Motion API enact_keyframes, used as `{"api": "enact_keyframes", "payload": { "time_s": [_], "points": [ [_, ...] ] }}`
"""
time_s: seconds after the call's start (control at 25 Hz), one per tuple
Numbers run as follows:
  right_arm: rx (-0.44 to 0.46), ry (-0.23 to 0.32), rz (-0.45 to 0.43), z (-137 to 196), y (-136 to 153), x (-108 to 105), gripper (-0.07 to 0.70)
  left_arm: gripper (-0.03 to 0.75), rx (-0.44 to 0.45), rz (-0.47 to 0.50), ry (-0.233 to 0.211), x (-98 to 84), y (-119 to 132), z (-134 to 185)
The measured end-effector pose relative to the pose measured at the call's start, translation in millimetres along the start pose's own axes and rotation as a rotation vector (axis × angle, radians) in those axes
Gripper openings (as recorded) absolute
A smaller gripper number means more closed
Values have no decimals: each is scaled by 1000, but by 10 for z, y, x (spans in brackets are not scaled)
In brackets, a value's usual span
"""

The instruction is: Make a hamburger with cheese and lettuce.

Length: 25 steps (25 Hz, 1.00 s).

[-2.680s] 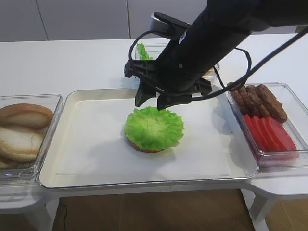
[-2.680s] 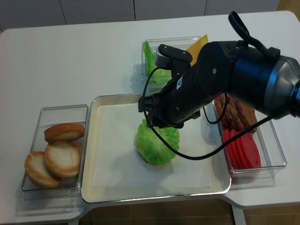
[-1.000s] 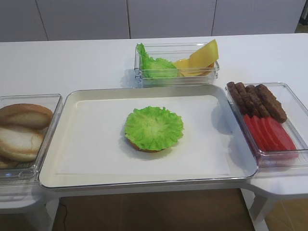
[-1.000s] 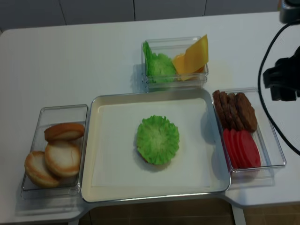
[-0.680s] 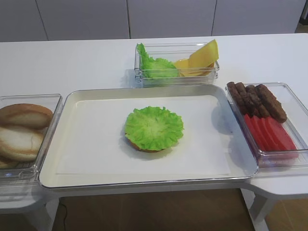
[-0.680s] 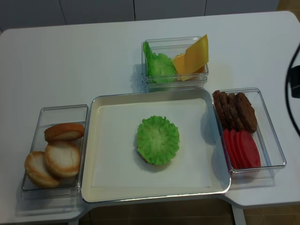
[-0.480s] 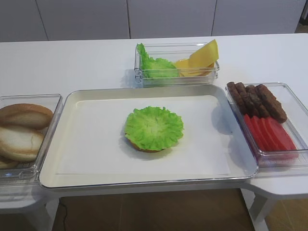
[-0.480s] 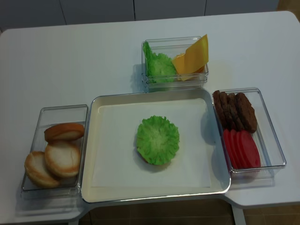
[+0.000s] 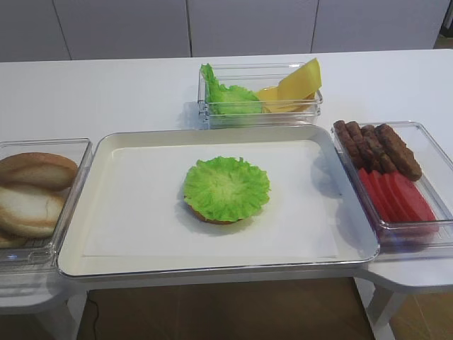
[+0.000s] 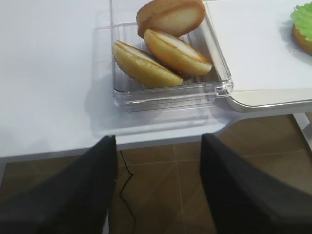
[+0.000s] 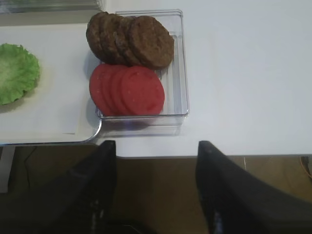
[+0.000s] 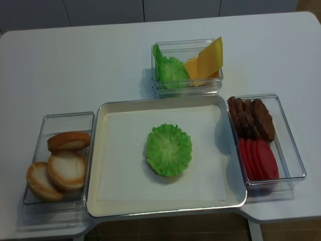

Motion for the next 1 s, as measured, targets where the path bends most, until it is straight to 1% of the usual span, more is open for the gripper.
{"api": "enact_keyframes", "payload": {
  "time_s": [0.32, 0.48, 0.64, 0.68, 0.76, 0.84, 0.92, 1.0],
  "points": [
    [-109, 9, -53, 544, -130, -156, 394, 405, 0, 0, 0, 0, 0, 0],
    [-155, 11, -71, 767, -115, -226, 394, 405, 0, 0, 0, 0, 0, 0],
    [-174, 11, -77, 944, -1, -280, 394, 405, 0, 0, 0, 0, 0, 0],
    [-189, 3, -81, 956, 30, -282, 394, 405, 0, 0, 0, 0, 0, 0],
    [-202, -35, -89, 973, 99, -272, 394, 405, 0, 0, 0, 0, 0, 0],
    [-192, -69, -94, 1005, 179, -261, 394, 405, 0, 0, 0, 0, 0, 0],
    [-175, -73, -107, 1039, 242, -241, 394, 405, 0, 0, 0, 0, 0, 0],
    [-182, -76, -125, 1036, 285, -211, 394, 405, 0, 0, 0, 0, 0, 0]
  ]
}}
Point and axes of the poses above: a point on each arm's last joint axis where the gripper is mounted, y pointing out along that axis toward the gripper, x along the wrist's bending axis when the last joint is at zero, z = x × y, the point moved 7 cm from there along y, pointing out along that axis toward the gripper, and after that the axes turned 9 degrees about y, right-handed, at the moved point
